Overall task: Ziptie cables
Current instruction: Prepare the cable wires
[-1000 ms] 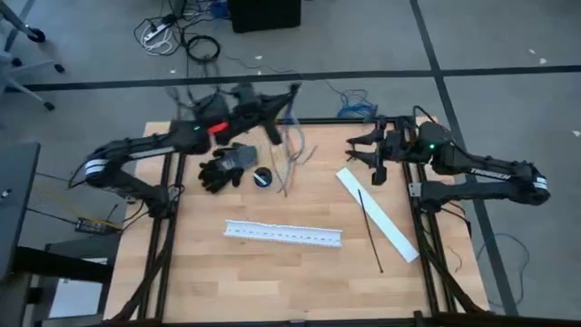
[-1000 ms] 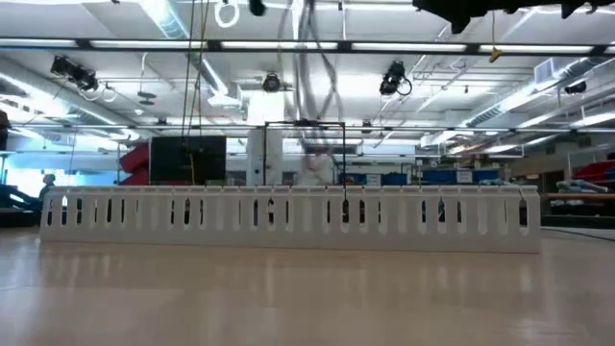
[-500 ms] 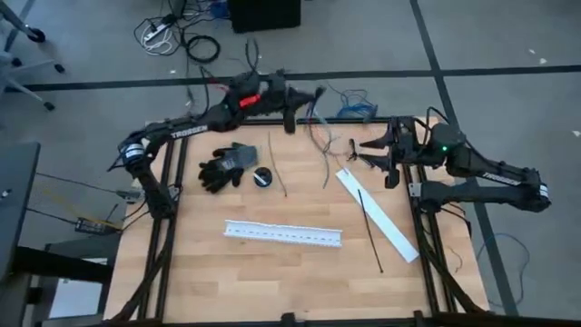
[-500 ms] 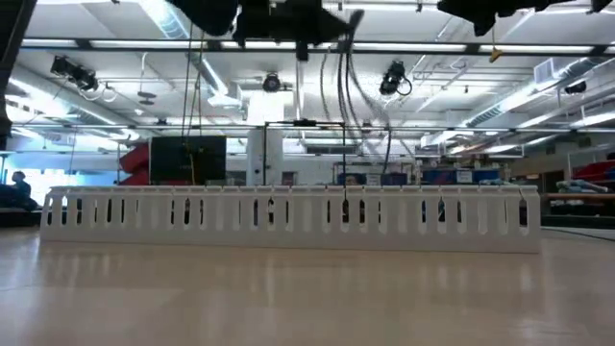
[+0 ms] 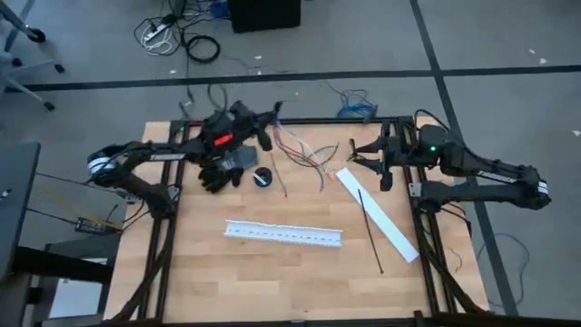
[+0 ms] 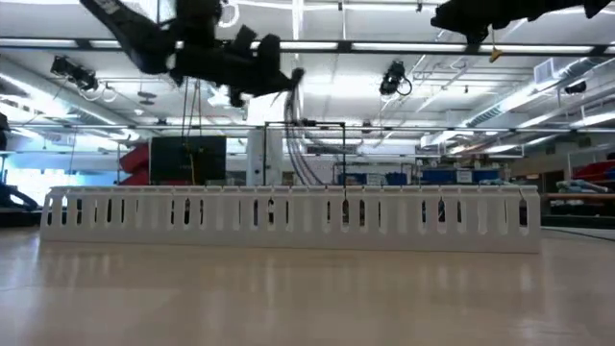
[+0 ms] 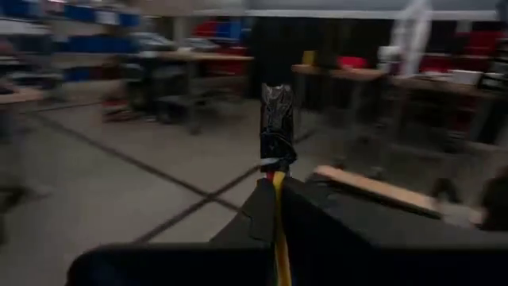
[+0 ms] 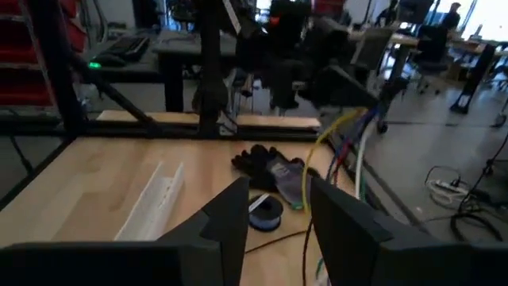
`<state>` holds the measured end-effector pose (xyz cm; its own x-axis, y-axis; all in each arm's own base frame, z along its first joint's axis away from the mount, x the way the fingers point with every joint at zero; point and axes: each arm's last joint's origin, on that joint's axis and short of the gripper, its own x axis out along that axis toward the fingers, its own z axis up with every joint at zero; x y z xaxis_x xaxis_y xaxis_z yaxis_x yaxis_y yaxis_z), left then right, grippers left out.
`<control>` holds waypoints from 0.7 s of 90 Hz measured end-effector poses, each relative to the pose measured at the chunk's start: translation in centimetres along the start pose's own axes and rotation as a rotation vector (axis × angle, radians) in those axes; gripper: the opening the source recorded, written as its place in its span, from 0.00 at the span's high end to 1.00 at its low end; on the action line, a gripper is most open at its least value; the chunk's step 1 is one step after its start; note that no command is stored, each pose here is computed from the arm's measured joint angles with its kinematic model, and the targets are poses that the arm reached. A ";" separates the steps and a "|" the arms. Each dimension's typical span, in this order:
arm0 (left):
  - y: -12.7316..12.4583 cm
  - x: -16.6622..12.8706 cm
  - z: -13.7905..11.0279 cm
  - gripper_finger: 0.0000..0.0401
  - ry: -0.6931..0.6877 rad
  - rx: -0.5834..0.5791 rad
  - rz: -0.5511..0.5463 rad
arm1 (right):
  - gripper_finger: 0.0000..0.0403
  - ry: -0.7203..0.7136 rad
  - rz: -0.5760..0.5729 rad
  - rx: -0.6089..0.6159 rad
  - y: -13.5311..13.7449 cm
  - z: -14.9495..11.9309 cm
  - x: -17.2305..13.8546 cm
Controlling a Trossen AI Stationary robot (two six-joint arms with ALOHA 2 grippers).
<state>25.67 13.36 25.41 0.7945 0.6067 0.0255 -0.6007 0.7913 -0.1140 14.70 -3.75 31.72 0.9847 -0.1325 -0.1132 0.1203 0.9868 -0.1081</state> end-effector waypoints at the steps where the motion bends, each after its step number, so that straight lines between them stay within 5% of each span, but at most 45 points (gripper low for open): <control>1: 0.0 -0.3 -0.2 1.00 0.005 -0.002 0.010 | 0.68 0.004 0.001 0.001 0.0 0.0 0.1; 29: -0.3 -5.6 -6.6 1.00 0.128 -0.058 0.341 | 0.68 0.076 0.023 0.020 -0.3 -1.2 3.2; 49: -1.0 -8.0 -8.6 1.00 0.076 -0.118 0.576 | 0.68 0.129 0.033 0.061 -0.3 -2.0 4.5; 63: -1.6 -8.8 -9.0 1.00 0.045 -0.139 0.626 | 0.68 0.149 0.035 0.066 -0.3 -2.4 4.9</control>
<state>20.43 6.09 16.42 0.3017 0.9446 -0.1291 -0.9373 0.2692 -0.2213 19.20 -4.93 28.88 0.9593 -0.1050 -0.2620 0.0987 0.9944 -0.0371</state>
